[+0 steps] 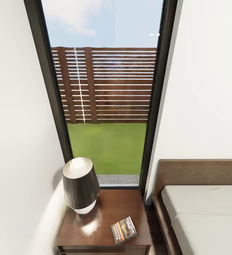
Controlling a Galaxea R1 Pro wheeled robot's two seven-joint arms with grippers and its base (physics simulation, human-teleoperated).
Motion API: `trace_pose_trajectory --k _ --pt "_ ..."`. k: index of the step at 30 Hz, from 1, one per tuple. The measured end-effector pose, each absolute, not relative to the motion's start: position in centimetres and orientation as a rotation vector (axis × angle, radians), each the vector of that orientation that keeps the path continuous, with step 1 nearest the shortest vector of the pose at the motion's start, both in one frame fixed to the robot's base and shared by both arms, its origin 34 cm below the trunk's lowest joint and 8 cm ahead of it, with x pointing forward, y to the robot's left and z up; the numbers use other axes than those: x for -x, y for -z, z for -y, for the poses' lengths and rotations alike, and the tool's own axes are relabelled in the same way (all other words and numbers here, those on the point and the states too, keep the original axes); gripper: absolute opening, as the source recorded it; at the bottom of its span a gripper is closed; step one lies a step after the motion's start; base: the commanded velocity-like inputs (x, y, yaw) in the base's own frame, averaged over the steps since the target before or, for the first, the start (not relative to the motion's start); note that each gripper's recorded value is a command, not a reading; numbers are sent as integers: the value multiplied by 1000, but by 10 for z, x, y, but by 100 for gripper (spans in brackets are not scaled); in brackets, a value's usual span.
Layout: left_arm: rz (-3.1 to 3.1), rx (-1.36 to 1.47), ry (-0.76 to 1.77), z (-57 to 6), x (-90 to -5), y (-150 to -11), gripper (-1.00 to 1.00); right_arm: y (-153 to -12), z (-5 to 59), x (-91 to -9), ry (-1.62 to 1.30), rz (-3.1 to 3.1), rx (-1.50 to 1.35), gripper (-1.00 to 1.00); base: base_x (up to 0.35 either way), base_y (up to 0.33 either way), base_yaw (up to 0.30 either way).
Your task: In the bedroom, move the book from the bed onto either nightstand, and place the two sandals side by side next to the bed.
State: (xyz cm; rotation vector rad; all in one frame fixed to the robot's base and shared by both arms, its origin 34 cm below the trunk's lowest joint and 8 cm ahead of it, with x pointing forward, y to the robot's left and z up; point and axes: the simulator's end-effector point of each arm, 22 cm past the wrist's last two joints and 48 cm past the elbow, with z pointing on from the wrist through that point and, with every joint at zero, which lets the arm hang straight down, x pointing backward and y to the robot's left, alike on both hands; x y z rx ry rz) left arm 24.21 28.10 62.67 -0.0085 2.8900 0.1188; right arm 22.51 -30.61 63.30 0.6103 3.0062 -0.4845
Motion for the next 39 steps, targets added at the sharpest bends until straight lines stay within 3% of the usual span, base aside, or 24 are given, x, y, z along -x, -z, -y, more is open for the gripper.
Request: trace_pose_trajectory --k 39 --pt "-2890 8 -119 -281 -242 -627 100 -632 307 -217 493 -3022 -595 100 0 0 0"
